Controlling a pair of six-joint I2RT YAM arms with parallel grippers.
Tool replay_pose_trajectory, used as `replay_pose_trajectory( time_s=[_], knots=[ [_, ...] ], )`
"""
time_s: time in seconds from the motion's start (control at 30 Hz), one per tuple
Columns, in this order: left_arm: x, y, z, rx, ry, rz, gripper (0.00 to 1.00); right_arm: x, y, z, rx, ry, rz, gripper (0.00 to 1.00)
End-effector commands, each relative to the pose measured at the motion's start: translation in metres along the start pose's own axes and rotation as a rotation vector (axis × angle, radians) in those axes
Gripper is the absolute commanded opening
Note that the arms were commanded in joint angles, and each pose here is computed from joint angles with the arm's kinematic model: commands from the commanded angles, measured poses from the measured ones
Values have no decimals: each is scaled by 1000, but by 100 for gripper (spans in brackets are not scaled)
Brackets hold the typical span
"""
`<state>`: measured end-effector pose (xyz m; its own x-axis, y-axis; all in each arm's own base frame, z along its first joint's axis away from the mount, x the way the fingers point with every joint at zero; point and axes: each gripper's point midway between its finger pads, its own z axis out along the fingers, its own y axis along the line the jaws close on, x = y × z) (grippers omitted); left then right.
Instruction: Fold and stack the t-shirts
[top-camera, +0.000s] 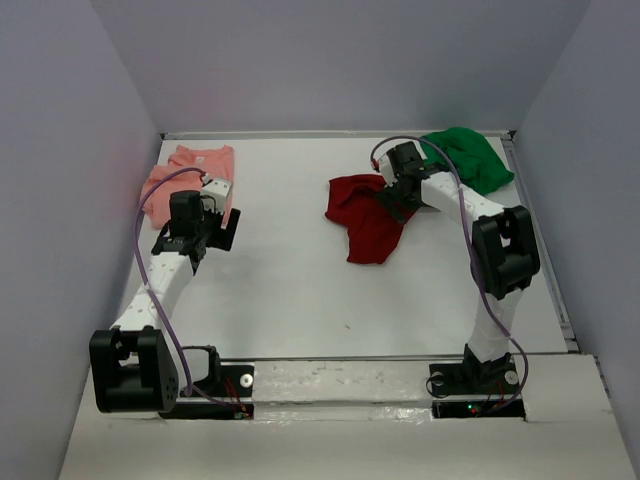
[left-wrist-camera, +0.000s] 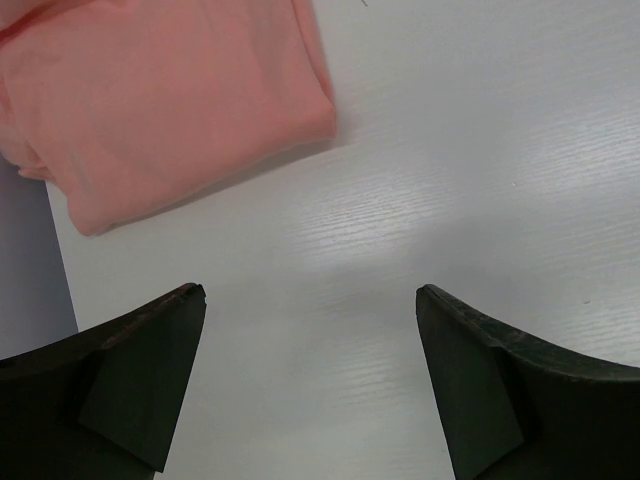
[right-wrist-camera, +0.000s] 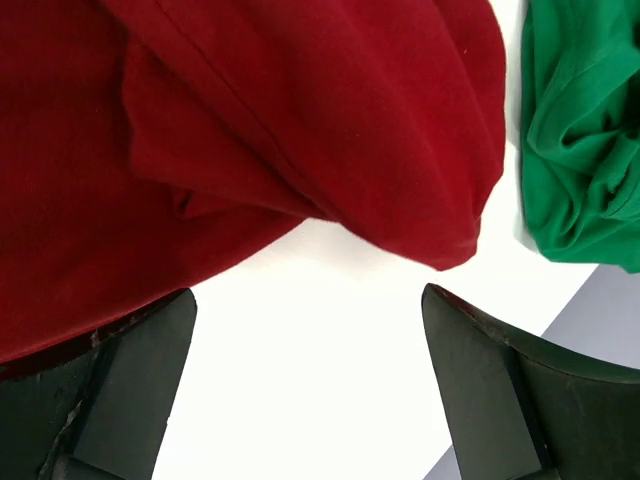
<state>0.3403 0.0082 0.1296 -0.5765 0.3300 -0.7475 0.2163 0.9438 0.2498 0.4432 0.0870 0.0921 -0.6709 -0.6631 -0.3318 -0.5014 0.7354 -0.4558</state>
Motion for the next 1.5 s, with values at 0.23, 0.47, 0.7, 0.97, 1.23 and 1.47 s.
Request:
replay_pose_trajectory(
  time_s=[0.23, 0.47, 0.7, 0.97, 1.23, 1.47],
  knots=[
    [-15, 0, -4, 15, -42, -11, 99, -59, 17, -84, -289, -243, 61, 73],
    [-11, -3, 1, 32, -27, -16, 99, -51, 75, -101, -487, -183, -51, 48],
    [-11, -4, 3, 38, -24, -17, 99, -31, 128, -89, -622, -79, -135, 45],
    [-9, -5, 3, 39, -26, -17, 99, -36, 172, -73, -664, -29, -221, 48],
    [-8, -6, 3, 42, -27, -16, 99, -47, 191, -49, -675, -3, -253, 53],
    [-6, -6, 3, 41, -20, -16, 99, -59, 196, -44, -659, -9, -276, 58]
  ],
)
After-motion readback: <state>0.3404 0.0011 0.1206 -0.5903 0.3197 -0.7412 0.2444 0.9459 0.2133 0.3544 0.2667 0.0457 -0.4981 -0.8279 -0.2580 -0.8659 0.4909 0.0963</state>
